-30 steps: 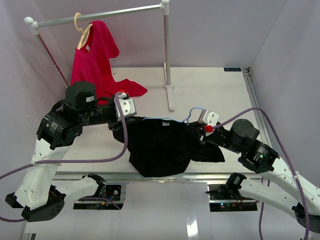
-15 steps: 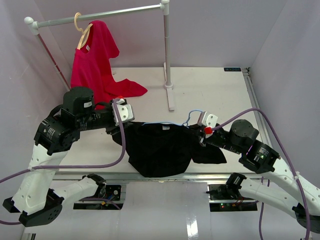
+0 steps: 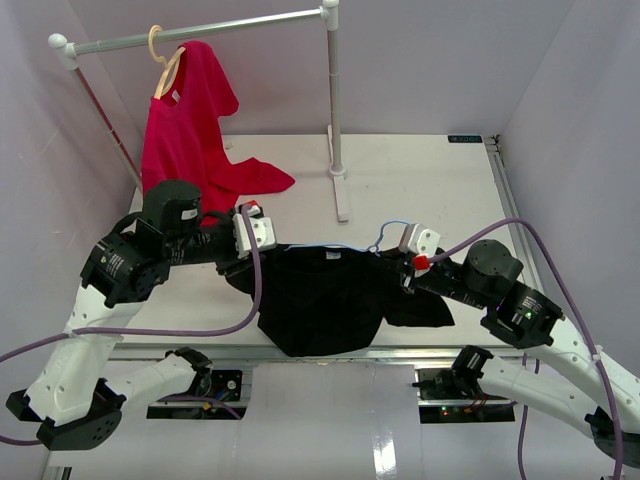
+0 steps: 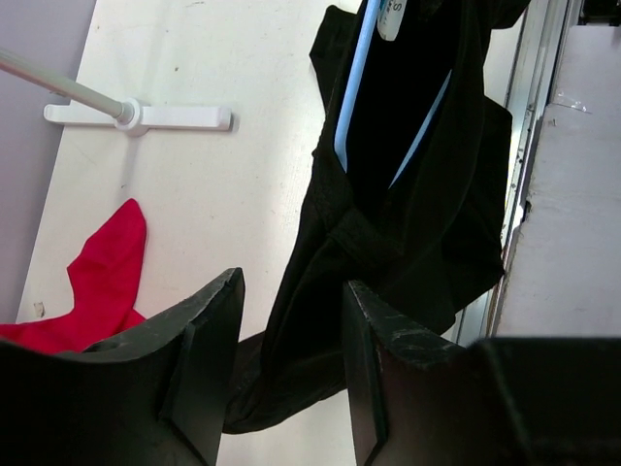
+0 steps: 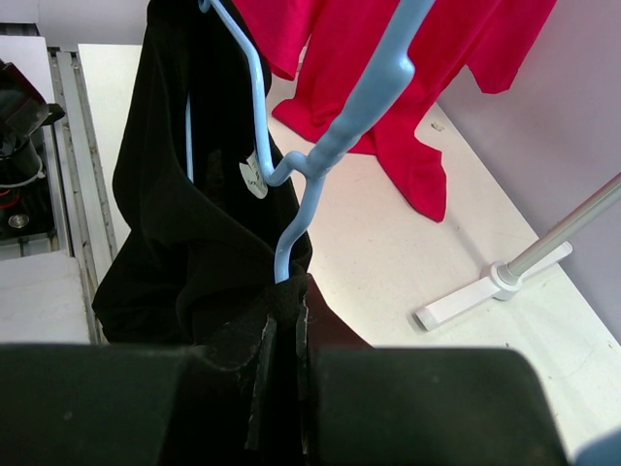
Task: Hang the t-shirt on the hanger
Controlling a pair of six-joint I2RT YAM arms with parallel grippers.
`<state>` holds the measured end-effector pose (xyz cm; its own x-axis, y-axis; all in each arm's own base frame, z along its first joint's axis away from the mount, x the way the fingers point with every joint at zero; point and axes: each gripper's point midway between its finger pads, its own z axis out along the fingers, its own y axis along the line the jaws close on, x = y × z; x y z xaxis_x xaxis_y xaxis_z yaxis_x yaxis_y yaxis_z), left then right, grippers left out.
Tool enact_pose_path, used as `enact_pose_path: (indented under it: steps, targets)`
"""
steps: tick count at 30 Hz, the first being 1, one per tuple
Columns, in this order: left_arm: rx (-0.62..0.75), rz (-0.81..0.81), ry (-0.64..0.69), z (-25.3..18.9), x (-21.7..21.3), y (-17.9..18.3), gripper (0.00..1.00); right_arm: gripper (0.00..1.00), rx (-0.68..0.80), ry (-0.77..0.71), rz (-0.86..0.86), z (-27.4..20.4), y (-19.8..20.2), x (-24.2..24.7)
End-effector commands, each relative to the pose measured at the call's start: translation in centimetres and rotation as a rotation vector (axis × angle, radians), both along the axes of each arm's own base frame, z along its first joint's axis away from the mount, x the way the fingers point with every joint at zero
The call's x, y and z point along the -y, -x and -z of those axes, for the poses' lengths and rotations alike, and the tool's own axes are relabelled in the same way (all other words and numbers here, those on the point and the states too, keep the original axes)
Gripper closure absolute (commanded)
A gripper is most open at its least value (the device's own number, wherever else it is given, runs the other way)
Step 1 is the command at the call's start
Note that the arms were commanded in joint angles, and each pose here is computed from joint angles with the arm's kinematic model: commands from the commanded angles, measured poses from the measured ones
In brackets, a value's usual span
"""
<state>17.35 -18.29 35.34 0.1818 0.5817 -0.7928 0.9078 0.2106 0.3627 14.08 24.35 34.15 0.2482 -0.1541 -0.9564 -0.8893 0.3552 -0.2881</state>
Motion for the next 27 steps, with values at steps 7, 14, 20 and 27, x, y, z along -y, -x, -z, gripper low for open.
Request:
enact_pose_path:
  steps: [7, 14, 20, 27]
  targets:
    - [0.011, 0.123, 0.042, -0.8, 1.6, 1.2, 0.93, 0.92, 0.060, -0.070, -0.064, -3.3, 1.1, -0.3]
    - [0.015, 0.209, 0.123, -2.9, 2.9, 2.4, 0.88, 0.92, 0.038, -0.042, -0.093, -2.3, 1.0, -1.2]
    - [-0.030, 0.219, 0.129, -2.1, 3.4, 2.4, 0.77, 0.92, 0.034, -0.040, -0.115, -2.2, 1.2, -1.7]
    - [-0.072, 0.224, 0.128, -1.3, 4.0, 2.1, 0.74, 0.92, 0.025, -0.030, -0.124, -1.8, 1.0, -2.2]
